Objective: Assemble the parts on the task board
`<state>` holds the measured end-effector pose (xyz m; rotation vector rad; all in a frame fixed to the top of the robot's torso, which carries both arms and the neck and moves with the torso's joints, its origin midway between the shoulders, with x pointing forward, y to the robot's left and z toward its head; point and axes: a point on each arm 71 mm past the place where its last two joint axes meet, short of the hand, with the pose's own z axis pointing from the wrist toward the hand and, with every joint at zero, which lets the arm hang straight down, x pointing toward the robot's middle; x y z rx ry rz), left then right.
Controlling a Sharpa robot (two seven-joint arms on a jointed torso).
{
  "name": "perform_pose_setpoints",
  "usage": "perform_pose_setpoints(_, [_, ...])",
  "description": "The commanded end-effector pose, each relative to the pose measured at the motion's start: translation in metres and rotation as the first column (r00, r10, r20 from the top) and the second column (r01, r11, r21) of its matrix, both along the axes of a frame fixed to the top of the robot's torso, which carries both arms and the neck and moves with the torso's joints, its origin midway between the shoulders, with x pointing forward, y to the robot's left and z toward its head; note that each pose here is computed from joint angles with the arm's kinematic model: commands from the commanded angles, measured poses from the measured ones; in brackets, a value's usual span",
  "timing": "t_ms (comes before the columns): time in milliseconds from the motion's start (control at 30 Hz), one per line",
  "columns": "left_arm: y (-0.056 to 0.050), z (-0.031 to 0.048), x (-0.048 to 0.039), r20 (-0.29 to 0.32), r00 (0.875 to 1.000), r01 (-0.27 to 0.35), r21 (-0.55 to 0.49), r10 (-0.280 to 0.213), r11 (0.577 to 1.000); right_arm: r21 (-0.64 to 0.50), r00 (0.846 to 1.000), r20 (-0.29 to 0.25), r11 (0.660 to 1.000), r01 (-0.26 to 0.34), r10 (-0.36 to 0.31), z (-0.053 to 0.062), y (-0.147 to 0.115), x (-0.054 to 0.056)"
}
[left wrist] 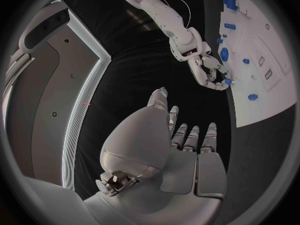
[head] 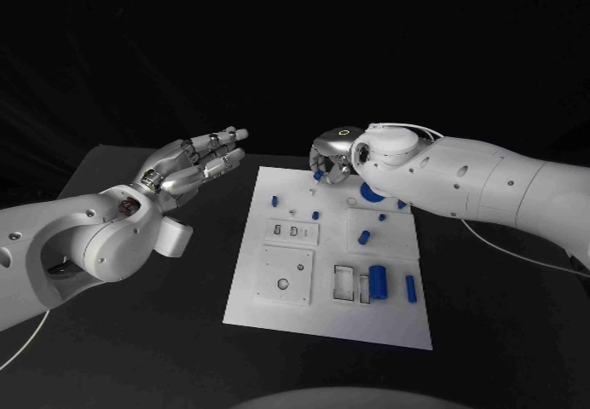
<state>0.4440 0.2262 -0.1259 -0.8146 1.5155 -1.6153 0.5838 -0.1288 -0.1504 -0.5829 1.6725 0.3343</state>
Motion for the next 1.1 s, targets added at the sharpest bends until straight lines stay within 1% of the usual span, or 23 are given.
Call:
perform_pose_setpoints(33, [-0.003,0.0009,-0.0011,0.004,1.0,0.021,0.001,-0.021,1.0,-0.022,1.0,-0.025,1.0,0.005,-0.006,-0.004,0.001,0.0])
perform_pose_setpoints(400, [-0.002,0.0004,-0.0003,0.002,1.0,0.022,0.004,-0.022,1.0,-0.036,0.999,-0.047,0.999,0.014,-0.016,-0.01,0.0,0.0])
perform_pose_setpoints(733, [-0.003,0.0002,0.0,0.001,1.0,0.025,0.004,-0.025,1.0,-0.041,0.998,-0.055,0.999,0.018,-0.02,-0.012,-0.001,-0.001])
perform_pose_setpoints(900, [-0.003,0.0002,0.0002,0.001,1.0,0.026,0.004,-0.026,1.0,-0.022,0.999,-0.029,1.0,0.018,-0.018,-0.011,-0.004,-0.001])
perform_pose_setpoints(1100, [0.0,0.0,0.0007,0.002,1.0,0.021,0.004,-0.021,1.0,0.035,0.999,0.046,0.999,0.015,-0.016,-0.004,-0.019,-0.003])
